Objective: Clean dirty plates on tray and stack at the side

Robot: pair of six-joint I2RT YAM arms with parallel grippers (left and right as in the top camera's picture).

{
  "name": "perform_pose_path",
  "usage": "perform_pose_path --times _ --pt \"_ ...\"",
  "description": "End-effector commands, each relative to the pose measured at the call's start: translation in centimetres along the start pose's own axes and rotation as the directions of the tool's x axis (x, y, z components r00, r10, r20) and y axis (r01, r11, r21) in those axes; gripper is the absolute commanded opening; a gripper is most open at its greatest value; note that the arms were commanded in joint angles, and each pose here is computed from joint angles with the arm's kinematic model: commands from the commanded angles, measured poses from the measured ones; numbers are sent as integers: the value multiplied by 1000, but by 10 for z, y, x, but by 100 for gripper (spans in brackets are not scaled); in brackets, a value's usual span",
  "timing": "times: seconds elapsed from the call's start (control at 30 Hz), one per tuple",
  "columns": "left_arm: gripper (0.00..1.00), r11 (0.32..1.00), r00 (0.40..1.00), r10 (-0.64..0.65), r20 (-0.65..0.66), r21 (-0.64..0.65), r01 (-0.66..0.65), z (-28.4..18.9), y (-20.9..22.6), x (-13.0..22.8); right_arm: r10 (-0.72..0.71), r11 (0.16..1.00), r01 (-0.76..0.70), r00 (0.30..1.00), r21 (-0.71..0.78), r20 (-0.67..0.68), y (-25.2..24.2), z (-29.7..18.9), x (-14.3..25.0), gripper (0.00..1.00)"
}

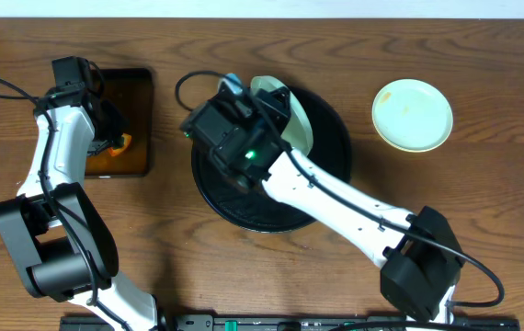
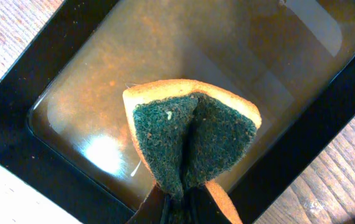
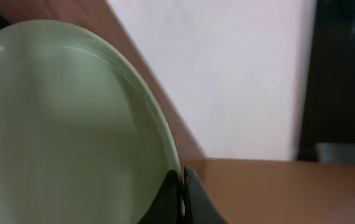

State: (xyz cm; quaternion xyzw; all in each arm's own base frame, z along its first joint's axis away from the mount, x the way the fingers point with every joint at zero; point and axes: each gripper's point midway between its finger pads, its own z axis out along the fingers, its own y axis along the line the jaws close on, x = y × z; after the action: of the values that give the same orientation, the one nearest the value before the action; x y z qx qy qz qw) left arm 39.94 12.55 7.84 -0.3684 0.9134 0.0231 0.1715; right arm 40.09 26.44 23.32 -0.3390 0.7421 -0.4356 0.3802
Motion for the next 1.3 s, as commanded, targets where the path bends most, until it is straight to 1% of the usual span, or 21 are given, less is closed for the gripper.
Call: perform_pose_path --times 0.0,0.03,0.07,0.1,0.17,0.2,0.27,0.37,0.4,0.43,0.5,0.63,0.73,0.8,0.93,1.1,1.13,1.17,1.2,1.27 --pt "8 1000 1000 -4 -5 -5 4 1 3 1 254 948 -258 966 -186 -46 2 17 8 1" --pt "8 1000 1000 -4 -5 -5 4 1 2 1 298 902 -309 951 -301 -83 14 22 12 1" --pt "9 1000 1000 -4 -5 -5 4 1 2 1 327 866 -346 938 -361 -115 17 27 15 1" --pt "8 1000 1000 -4 -6 -5 4 1 2 2 375 802 -410 911 -433 -169 20 34 21 1" --pt "8 1000 1000 -4 -6 -5 4 1 2 2 447 686 -520 853 -509 -269 19 49 33 1" --pt "8 1000 1000 -4 -6 -5 4 1 2 2 478 612 -577 815 -541 -328 17 60 41 1" --pt "9 1000 1000 -4 -5 -5 4 1 2 1 518 452 -673 732 -585 -442 11 81 59 1" --pt "8 1000 1000 -4 -5 -5 4 1 2 1 535 285 -748 644 -600 -548 -1 105 85 1" --pt "8 1000 1000 -4 -5 -5 4 1 2 1 546 199 -794 576 -574 -608 -13 122 109 1" --pt "8 1000 1000 -4 -5 -4 4 1 2 1 554 169 -815 544 -554 -631 -20 130 122 1" --pt "8 1000 1000 -4 -3 -4 4 1 2 1 570 134 -861 472 -491 -672 -35 150 154 1" --pt "8 1000 1000 -5 1 -2 5 1 2 0 592 136 -906 399 -401 -700 -56 177 209 1" --pt "8 1000 1000 -5 5 0 5 1 1 -1 610 120 -942 320 -314 -725 -69 192 251 1" --pt "8 1000 1000 -5 4 0 5 1 1 -1 619 109 -957 278 -270 -734 -72 199 272 1" --pt "8 1000 1000 -5 7 2 5 1 1 -2 648 91 -974 218 -210 -730 -67 216 306 1" --pt "8 1000 1000 -5 5 0 5 2 1 0 660 67 -981 179 -180 -730 -47 225 317 2" --pt "8 1000 1000 -5 5 0 5 2 2 0 662 62 -982 173 -177 -729 -44 226 316 8" --pt "8 1000 1000 -5 5 0 5 2 2 0 662 56 -984 165 -172 -731 -41 227 316 18" --pt "8 1000 1000 -5 5 0 5 2 1 0 660 49 -984 159 -170 -735 -38 226 315 24" --pt "8 1000 1000 -5 5 0 5 2 2 0 649 27 -980 167 -197 -742 -35 223 308 31"
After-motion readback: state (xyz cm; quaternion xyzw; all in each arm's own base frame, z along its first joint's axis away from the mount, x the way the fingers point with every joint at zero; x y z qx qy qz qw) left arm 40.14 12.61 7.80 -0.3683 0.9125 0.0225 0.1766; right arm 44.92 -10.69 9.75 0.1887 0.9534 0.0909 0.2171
